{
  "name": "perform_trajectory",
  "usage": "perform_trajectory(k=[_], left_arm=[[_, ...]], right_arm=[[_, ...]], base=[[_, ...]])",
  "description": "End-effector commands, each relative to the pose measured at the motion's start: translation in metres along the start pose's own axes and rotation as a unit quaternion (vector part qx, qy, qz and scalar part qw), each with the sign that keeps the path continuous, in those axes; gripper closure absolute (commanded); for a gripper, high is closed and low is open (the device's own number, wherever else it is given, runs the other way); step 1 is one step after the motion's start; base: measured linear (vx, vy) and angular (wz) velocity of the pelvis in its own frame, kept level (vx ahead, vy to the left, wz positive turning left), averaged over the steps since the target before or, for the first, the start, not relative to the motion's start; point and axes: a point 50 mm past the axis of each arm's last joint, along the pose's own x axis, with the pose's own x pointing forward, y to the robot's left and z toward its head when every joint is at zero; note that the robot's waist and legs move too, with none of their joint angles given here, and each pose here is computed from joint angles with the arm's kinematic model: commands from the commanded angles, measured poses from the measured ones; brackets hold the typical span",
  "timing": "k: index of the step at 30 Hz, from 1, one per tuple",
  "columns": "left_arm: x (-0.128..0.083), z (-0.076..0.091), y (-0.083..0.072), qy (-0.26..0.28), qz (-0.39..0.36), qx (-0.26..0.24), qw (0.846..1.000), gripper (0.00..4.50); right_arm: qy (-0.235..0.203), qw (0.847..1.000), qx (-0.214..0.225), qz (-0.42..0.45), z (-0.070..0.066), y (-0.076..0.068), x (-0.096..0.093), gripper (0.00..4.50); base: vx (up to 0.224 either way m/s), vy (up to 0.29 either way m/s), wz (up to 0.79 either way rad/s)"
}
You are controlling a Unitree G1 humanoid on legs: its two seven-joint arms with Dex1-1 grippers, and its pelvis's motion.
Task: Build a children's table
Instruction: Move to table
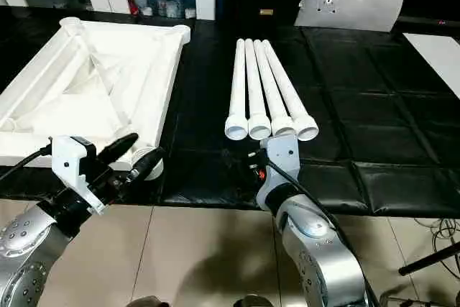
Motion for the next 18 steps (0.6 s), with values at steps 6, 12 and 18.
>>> perform_trajectory(k=[6, 12, 18], left_arm=[[-0.003, 0.010, 0.005, -0.009, 0.079, 0.014, 0.997, 0.85], [-0.006, 0.008, 0.006, 0.006, 0.126, 0.030, 0.991, 0.85], [-0.002, 0.007, 0.010, 0.015, 0.147, 0.040, 0.988, 0.85]], right_arm=[[-0.010, 1.000, 0.008, 0.005, 0.003, 0.000, -0.001, 0.00], [-0.008, 1.000, -0.008, 0.021, 0.004, 0.004, 0.003, 0.00], [-0.015, 0.999, -0.018, 0.042, 0.006, 0.009, 0.005, 0.00]], base=[[0.000, 0.000, 0.00], [0.000, 0.000, 0.00], [0.018, -0.006, 0.35]])
